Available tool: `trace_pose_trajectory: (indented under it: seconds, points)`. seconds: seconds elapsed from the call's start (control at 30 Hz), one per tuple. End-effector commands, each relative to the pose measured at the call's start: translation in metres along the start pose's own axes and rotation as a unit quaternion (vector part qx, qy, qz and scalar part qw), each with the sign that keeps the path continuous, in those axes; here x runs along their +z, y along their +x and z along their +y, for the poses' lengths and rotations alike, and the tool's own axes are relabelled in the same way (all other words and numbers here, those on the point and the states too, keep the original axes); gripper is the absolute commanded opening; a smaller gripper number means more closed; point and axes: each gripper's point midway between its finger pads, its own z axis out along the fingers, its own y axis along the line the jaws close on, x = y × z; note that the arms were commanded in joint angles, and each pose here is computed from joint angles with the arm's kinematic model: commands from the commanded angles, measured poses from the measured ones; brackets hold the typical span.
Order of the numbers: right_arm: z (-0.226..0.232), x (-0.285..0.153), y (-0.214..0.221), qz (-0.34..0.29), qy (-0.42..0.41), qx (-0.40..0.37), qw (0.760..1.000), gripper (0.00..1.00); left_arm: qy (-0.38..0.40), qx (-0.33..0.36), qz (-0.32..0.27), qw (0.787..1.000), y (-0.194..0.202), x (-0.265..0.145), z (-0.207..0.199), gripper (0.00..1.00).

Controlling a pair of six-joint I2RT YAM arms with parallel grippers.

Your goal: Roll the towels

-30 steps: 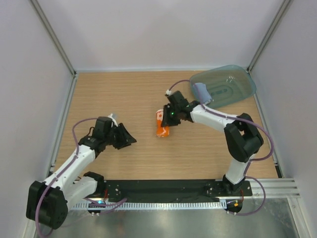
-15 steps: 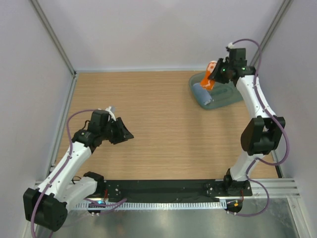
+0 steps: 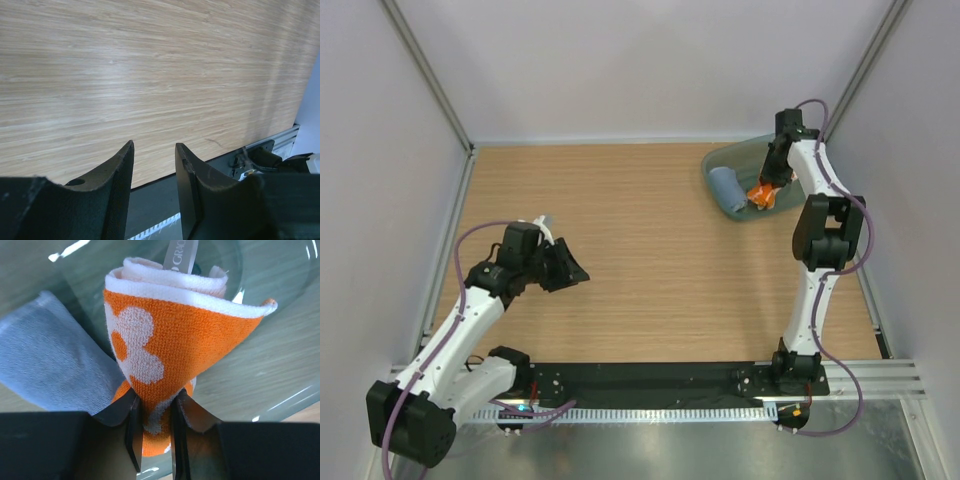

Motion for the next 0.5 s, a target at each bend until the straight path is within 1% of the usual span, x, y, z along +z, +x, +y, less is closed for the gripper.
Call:
trace_pose_trajectory:
  seconds: [0.0,0.07,0.17,0.2,0.23,0.3,0.33,0.37,0.47]
  points:
    - [0.0,-0.021,-0.004,-0.017,0.027,-0.006,0.999,0.01,0.017,0.011,-0.001,1.0,0.0,-0.003,-0.007,0.39]
    - [0.005,-0.015,0.014,0.003,0.02,0.004,1.0,0.01,0.018,0.011,-0.001,1.0,0.001,-0.002,-0.006,0.39]
    - [0.022,-0.011,0.035,0.029,-0.013,0.034,0.999,0.01,0.019,0.012,-0.004,1.0,-0.001,-0.001,-0.007,0.39]
    - [0.035,-0.012,0.04,0.028,-0.025,0.036,0.999,0.01,0.018,0.011,-0.004,1.0,-0.001,-0.001,-0.006,0.39]
    - [0.048,-0.011,0.052,0.041,-0.045,0.033,0.998,0.01,0.018,0.012,-0.004,1.0,-0.001,-0.001,-0.006,0.39]
    - [0.062,-0.009,0.056,0.044,-0.062,0.05,0.996,0.01,0.017,0.012,-0.005,1.0,-0.001,-0.001,-0.006,0.38]
    - [0.081,-0.011,0.066,0.063,-0.099,0.051,0.992,0.01,0.019,0.013,-0.005,1.0,-0.001,-0.002,-0.007,0.39]
    - [0.091,-0.012,0.069,0.069,-0.119,0.058,0.989,0.01,0.019,0.013,-0.008,1.0,-0.002,-0.002,-0.007,0.39]
    - [0.121,-0.017,0.069,0.071,-0.17,0.062,0.981,0.01,0.019,0.015,-0.01,1.0,-0.003,-0.003,-0.008,0.39]
